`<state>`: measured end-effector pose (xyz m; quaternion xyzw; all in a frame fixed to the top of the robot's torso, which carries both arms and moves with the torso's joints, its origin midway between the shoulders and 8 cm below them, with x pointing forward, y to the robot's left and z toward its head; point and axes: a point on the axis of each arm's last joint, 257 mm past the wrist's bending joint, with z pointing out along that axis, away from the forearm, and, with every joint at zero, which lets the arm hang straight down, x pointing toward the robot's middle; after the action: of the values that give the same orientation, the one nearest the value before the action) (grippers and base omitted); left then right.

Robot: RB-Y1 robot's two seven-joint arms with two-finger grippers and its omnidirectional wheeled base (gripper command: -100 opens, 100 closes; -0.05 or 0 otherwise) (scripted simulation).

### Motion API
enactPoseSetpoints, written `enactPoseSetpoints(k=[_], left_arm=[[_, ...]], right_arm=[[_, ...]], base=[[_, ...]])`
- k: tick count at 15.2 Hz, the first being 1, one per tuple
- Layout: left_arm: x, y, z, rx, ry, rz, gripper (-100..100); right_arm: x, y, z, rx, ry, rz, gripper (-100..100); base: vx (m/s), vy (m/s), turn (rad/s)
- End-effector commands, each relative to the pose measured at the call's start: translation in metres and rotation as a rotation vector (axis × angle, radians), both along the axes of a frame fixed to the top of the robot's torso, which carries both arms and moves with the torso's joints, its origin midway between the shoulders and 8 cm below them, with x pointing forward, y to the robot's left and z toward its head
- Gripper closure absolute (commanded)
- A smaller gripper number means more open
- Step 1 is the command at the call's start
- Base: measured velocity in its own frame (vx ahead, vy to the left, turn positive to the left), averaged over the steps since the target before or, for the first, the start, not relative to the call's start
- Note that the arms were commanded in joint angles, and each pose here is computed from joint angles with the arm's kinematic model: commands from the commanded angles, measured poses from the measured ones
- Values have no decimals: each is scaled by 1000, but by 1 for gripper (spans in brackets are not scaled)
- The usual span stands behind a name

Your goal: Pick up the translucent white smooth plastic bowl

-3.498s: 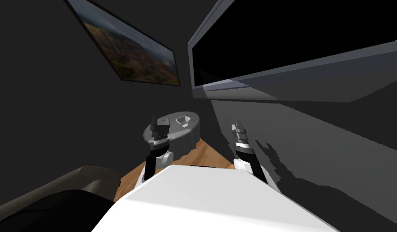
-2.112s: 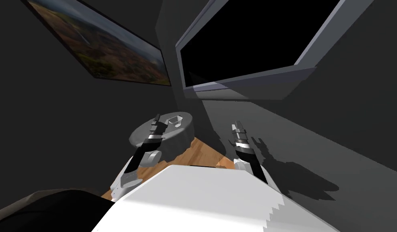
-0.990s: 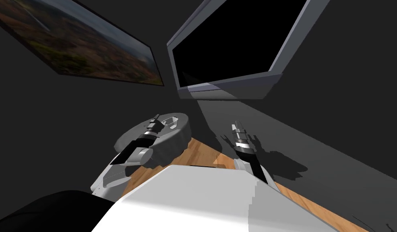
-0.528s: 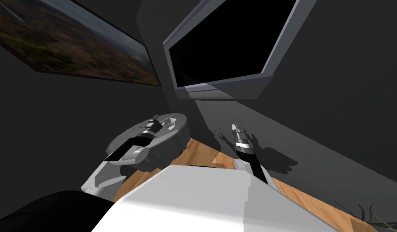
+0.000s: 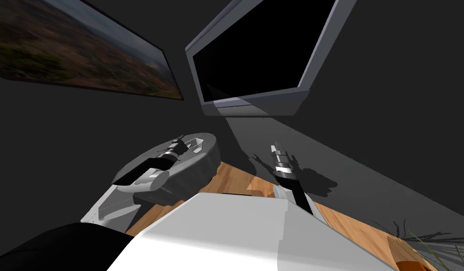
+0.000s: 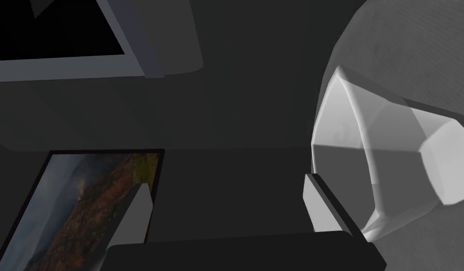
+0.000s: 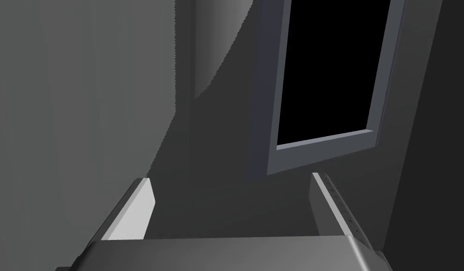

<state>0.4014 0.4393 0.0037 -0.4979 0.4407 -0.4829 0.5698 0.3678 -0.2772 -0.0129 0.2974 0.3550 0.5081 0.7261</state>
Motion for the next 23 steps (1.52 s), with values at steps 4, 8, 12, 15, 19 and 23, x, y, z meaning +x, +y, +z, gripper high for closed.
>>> enactPoseSetpoints(k=[4, 8, 12, 15, 19, 23], left_arm=[[-1, 11, -8, -22, 67, 17, -100], [-3, 21, -14, -42, 119, 31, -100], [-6, 29, -19, -63, 170, 45, -100], [-10, 37, -23, -84, 220, 59, -100], [-15, 45, -28, -105, 270, 73, -100], [-20, 51, -32, -126, 319, 87, -100]], right_arm=[[0, 0, 0, 0, 0, 0, 0], [0, 0, 0, 0, 0, 0, 0], [0, 0, 0, 0, 0, 0, 0], [0, 0, 0, 0, 0, 0, 0], [0, 0, 0, 0, 0, 0, 0], [0, 0, 0, 0, 0, 0, 0]], base=[[-3, 5, -81], [-1, 6, -83], [-1, 7, -84], [1, 7, -108], [1, 7, -82], [2, 9, -74]])
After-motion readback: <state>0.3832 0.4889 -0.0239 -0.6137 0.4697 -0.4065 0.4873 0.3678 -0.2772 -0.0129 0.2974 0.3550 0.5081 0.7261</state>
